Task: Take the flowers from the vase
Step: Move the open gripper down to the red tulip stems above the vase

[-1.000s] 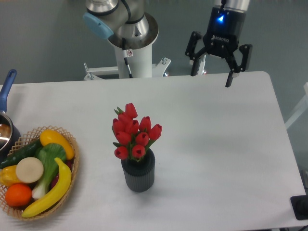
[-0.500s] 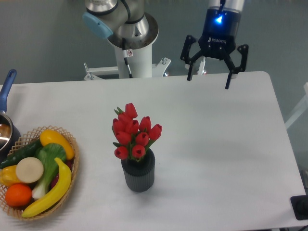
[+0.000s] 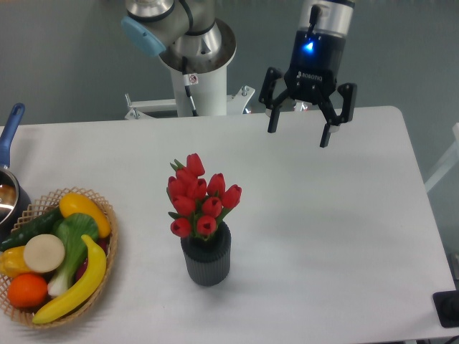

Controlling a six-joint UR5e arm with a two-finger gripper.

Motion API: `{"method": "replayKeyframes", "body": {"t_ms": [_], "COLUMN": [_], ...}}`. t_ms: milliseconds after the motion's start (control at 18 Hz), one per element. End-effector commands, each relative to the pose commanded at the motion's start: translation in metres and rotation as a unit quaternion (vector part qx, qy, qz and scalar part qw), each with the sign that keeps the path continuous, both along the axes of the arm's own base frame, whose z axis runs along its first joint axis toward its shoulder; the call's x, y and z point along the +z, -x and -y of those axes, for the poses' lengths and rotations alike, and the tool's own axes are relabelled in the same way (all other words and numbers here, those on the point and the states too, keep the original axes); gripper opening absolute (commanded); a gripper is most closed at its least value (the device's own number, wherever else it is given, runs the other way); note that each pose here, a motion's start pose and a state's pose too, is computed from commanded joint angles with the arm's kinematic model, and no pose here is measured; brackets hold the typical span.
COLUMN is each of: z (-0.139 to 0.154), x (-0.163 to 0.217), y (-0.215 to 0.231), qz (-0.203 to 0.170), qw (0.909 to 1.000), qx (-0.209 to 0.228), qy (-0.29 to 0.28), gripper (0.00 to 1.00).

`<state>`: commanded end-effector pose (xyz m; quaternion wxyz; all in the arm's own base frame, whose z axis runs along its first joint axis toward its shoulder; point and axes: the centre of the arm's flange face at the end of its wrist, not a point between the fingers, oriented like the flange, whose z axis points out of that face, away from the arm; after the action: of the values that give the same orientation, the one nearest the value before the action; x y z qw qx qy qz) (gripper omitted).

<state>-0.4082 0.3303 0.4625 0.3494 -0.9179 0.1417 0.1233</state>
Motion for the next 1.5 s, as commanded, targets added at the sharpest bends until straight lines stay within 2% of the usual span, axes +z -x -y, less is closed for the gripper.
{"method": "replayKeyframes", "body": {"t_ms": [222, 389, 556, 833, 1056, 1500], "z": [-0.016, -0.057, -0.072, -0.081, -0.085, -0.09], "x": [-0.029, -0.069, -0.09, -0.115, -0.13, -0.143], "y": [-0.001, -0.011, -0.013, -0.016, -0.023, -0.026], "qz": [-0.015, 0.023, 0.049, 0.093, 0.146, 0.165], "qw": [0.9979, 0.9939, 0.9909, 0.9848, 0.9713, 0.966], "qx": [-0.062, -0.107, -0.125, -0.142, -0.153, -0.159], "qy": [0.015, 0.017, 0.003, -0.039, -0.109, -0.12], "gripper": [1.0, 1.0, 1.0, 1.0, 1.0, 1.0]}}
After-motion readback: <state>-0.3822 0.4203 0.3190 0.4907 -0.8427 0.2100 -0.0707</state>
